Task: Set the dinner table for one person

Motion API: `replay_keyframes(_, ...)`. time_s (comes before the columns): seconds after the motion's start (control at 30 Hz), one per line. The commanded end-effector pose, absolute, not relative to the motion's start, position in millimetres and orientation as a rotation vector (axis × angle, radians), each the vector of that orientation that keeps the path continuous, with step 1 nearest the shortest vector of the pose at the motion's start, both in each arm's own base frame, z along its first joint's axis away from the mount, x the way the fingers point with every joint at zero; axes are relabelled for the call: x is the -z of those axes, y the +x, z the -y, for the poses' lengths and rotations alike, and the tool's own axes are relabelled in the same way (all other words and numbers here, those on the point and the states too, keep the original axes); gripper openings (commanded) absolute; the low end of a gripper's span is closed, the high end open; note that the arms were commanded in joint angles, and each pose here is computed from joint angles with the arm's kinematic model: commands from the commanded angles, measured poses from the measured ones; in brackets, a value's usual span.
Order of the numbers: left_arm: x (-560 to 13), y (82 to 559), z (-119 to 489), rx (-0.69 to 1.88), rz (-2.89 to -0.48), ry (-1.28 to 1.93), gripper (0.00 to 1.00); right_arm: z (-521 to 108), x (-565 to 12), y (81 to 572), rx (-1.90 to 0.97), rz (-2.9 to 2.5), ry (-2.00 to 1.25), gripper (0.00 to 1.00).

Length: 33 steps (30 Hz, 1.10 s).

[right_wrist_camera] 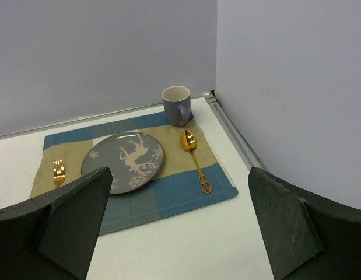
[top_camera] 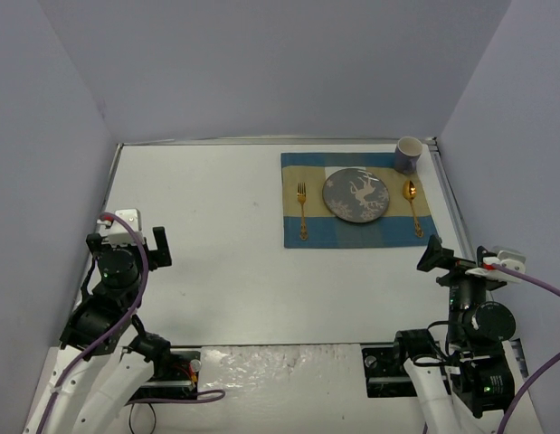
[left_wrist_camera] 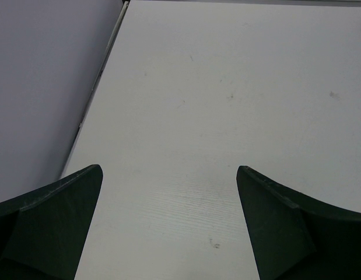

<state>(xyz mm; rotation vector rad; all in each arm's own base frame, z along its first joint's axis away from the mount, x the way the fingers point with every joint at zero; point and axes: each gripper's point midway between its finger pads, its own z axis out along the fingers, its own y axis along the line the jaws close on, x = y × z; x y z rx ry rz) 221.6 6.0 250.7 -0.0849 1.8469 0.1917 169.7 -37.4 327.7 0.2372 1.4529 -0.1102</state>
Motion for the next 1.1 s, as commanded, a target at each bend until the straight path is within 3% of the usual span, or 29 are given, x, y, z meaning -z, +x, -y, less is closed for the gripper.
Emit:
replay_keyframes(0.0, -274.2, 230.3, -7.3, -0.173, -1.774, -0.131, 0.97, 30.7, -346.1, 176.8, 0.083, -1.405, 0.201, 1.0)
replay_keyframes(1.07, -275.5, 230.7, -3.0, -0.135, -1.766, -0.121, 0.97, 27.9, -348.6, 175.0, 0.07, -1.394, 0.186, 1.0)
